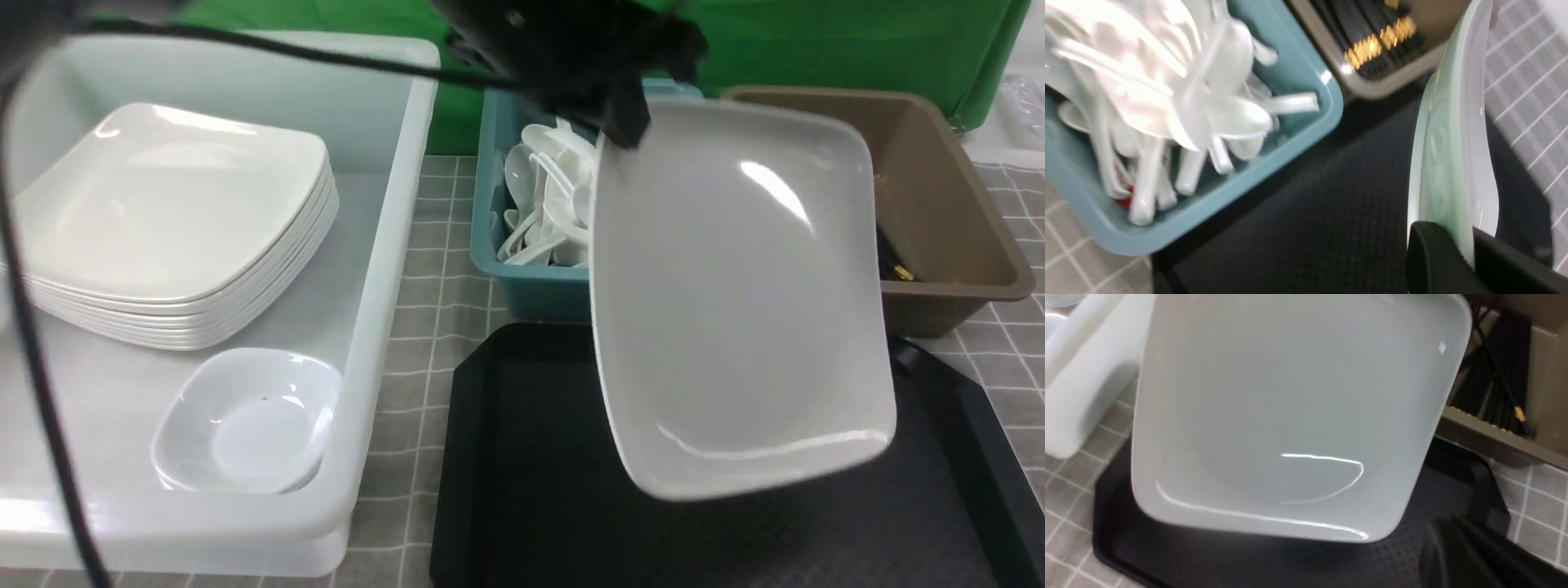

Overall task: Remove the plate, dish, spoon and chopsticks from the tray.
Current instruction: Use the left arm to put the plate into the large storage box on the left

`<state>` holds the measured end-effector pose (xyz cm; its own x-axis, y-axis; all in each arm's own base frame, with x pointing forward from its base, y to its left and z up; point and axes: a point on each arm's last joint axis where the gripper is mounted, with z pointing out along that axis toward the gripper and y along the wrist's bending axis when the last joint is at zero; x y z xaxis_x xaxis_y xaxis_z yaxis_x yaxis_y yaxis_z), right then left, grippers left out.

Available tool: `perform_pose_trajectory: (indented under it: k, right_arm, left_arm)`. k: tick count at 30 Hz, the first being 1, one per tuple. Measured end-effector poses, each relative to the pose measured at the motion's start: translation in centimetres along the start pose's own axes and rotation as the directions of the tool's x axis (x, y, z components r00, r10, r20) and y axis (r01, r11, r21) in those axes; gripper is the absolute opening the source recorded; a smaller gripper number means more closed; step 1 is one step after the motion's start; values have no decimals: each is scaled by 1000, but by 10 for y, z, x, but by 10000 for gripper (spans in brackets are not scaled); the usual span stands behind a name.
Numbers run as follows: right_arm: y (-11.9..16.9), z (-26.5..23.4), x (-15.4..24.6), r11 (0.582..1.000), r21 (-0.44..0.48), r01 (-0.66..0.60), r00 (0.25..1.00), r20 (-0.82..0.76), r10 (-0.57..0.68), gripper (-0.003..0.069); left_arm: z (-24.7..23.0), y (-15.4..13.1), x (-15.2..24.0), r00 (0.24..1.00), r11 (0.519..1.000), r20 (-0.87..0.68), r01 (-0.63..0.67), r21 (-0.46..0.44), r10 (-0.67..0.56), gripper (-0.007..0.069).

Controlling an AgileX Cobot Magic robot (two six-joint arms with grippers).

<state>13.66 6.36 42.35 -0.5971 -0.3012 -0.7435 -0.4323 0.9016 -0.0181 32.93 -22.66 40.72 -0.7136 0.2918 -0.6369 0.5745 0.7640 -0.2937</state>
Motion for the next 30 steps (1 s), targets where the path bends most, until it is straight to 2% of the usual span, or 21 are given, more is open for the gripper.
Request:
perform_pose_trajectory:
  k: [5,9,13,16,20,22,24,27,30]
  right_arm:
    - [7,12,-22,996,-80,44,999,-28,-46,39]
    - [12,24,-46,989,-127,78,994,-60,-86,36]
    - [32,40,-77,968,-192,163,984,-45,-175,26]
    - [53,56,-99,944,-248,217,973,-28,-231,26]
    - [74,70,-115,921,-288,261,961,-7,-275,26]
    - [90,83,-127,902,-313,297,951,14,-308,26]
    - [94,85,-130,898,-318,304,950,26,-312,26]
    - [113,103,-143,884,-329,332,943,107,-315,26]
    - [132,114,-152,871,-331,363,928,214,-305,26]
  left_arm:
    - [-44,32,-8,991,996,104,90,2,-90,31]
    - [-87,73,-10,962,983,205,185,-4,-180,31]
    - [-134,118,-2,917,960,303,281,-26,-260,31]
    - [-172,159,14,860,923,388,380,-56,-330,31]
    - [-205,201,36,790,873,466,483,-73,-398,31]
    - [-222,226,54,738,830,512,551,-83,-439,31]
    - [-226,234,60,720,814,529,574,-89,-449,31]
    - [-231,269,88,641,735,598,667,-122,-482,31]
    - [-218,292,110,589,672,631,727,-142,-504,31]
